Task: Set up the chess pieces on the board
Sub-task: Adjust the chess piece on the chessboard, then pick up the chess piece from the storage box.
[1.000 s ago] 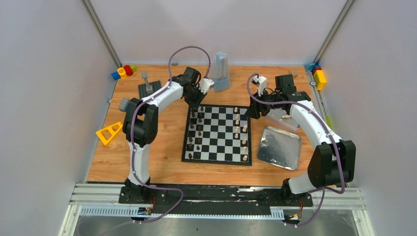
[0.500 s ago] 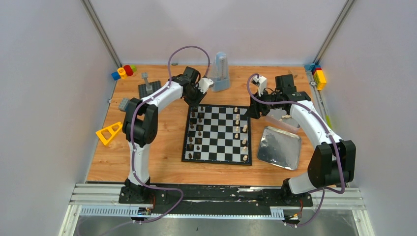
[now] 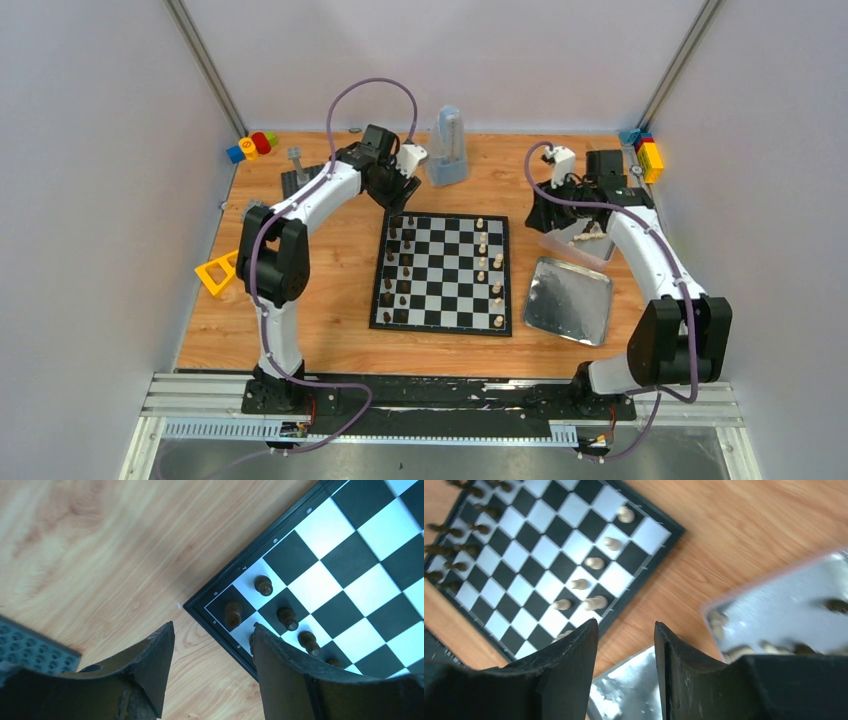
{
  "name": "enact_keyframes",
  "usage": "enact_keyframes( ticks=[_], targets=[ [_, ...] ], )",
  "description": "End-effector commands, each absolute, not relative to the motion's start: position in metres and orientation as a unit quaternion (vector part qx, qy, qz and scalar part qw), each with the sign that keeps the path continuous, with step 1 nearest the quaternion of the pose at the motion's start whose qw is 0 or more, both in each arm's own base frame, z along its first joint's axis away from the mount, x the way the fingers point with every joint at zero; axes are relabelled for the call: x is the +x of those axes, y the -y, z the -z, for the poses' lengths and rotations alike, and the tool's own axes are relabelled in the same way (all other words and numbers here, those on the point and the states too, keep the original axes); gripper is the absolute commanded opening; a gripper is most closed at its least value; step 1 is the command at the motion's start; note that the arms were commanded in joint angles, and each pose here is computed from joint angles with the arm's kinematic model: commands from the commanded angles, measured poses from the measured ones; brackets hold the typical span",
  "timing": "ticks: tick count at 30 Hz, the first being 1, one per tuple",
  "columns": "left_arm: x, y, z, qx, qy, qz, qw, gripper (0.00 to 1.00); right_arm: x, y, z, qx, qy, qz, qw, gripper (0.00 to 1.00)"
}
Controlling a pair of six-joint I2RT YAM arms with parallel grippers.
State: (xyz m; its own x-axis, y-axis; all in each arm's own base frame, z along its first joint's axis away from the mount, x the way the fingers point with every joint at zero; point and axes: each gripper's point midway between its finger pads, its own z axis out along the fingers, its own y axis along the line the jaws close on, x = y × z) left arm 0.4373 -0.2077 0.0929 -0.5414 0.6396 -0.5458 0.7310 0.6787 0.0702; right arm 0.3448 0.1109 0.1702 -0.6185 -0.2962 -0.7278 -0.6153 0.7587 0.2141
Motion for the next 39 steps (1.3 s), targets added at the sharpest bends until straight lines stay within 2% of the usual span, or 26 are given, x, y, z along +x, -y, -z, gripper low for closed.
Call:
enact_keyframes(
  ticks=[1,6,11,22,39],
  targets=[
    [0.442,0.214,-0.166,0.372,-0.848,0.102,0.362,0.69,0.363,-0.044,-0.183,-0.157,-0.899,-0.135,0.386,0.47],
    [0.431,0.216,-0.195,0.374,-0.834,0.120,0.388,0.71,0.378,0.024,-0.170,-0.062,-0.925,-0.057,0.371,0.47],
    [0.414,0.217,-0.213,0.378,-0.825,0.139,0.397,0.73,0.389,0.059,-0.141,-0.026,-0.943,-0.013,0.332,0.48],
    [0.400,0.216,-0.214,0.384,-0.823,0.151,0.391,0.74,0.423,0.083,-0.099,-0.004,-0.954,0.012,0.299,0.50],
    [0.397,0.215,-0.209,0.386,-0.825,0.153,0.382,0.74,0.436,0.087,-0.070,-0.009,-0.962,0.007,0.274,0.42]
  ],
)
